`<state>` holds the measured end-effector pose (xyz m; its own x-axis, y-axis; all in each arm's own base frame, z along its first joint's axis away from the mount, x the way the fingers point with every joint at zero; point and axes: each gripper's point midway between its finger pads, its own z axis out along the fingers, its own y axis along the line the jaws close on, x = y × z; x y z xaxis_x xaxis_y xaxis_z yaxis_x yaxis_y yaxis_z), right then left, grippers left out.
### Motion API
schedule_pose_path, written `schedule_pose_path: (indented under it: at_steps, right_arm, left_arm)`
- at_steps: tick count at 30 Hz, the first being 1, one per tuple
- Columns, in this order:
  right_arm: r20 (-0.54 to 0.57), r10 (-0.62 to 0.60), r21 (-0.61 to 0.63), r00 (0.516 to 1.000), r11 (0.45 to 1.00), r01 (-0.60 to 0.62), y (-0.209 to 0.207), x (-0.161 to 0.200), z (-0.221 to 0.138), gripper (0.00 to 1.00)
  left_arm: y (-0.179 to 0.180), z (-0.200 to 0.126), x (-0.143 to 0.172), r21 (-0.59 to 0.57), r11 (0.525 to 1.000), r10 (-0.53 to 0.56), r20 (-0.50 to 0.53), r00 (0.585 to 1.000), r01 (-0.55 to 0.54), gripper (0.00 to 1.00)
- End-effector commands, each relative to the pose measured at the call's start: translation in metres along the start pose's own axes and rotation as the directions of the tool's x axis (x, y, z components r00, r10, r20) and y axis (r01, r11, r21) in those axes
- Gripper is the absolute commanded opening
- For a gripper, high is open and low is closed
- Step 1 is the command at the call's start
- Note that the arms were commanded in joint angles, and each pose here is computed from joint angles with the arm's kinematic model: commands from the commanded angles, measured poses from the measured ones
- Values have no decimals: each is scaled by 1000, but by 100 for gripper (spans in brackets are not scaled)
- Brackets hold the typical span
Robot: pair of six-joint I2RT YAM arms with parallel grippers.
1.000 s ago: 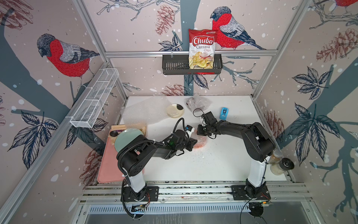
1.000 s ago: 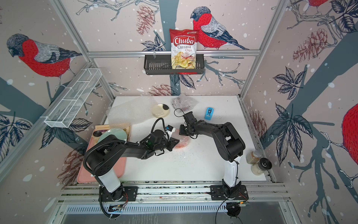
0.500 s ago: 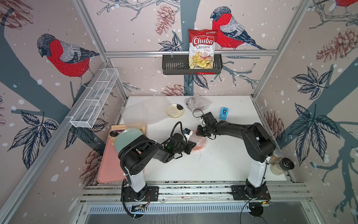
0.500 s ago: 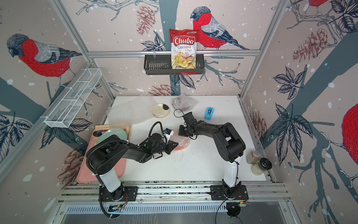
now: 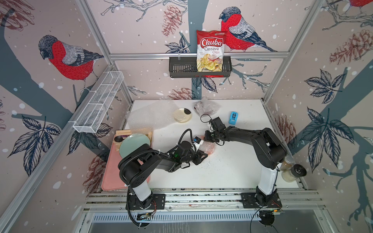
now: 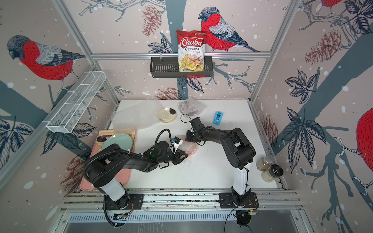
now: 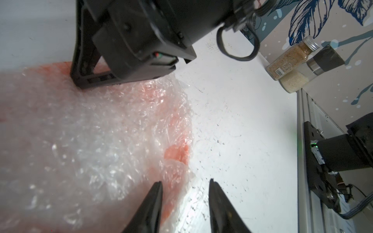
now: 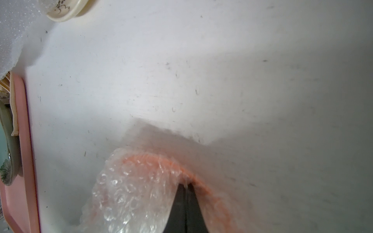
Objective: Wrap dinner plates in bubble wrap
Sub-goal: Stick the tape on the bubble wrap.
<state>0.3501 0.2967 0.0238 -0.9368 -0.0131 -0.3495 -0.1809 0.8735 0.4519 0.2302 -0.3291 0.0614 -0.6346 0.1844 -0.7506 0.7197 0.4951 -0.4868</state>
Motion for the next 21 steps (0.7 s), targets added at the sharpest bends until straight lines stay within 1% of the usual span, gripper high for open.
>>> schedule_pose_path:
  at_steps: [1,3,4,6,8,9,11,13,15,19,21]
  right_arm:
    - [-20,31,153,999,988,-28,-32,13,4,0]
    - [-17,29,152,999,988,-26,-31,12,3,0]
    - [-17,30,152,999,988,-27,-31,13,4,0]
    - [-18,31,149,999,988,-28,-30,13,4,0]
    - [-17,31,145,999,989,-29,-29,13,4,0]
    - [-14,32,144,999,989,-29,-28,12,3,0]
    - [-12,30,143,999,989,-28,-28,11,3,0]
    - [-10,28,142,1000,989,-27,-27,10,3,0]
    - [-6,29,142,1000,989,-28,-26,9,2,0]
    - [-6,34,136,999,990,-32,-25,10,3,0]
    - [-3,32,135,999,990,-31,-24,9,2,0]
  left_arm:
    - [-19,-11,9,88,995,-50,-56,997,55,46]
    - [-30,-19,-7,154,987,-52,-14,999,54,48]
    - [-29,-20,-13,158,986,-58,-1,998,58,48]
    - [-17,-15,-21,93,993,-68,6,998,67,47]
    - [-8,-5,-26,53,997,-63,-8,998,64,41]
    - [-6,-1,-28,58,996,-65,-11,998,66,39]
    - [-14,5,-34,129,990,-55,-12,998,56,33]
    - [-24,1,-37,181,983,-38,17,999,34,33]
    - [-24,-6,-34,175,984,-33,39,999,26,33]
    - [-21,-24,-7,147,987,-68,13,998,66,33]
    - [-25,-33,-1,159,983,-98,6,995,96,36]
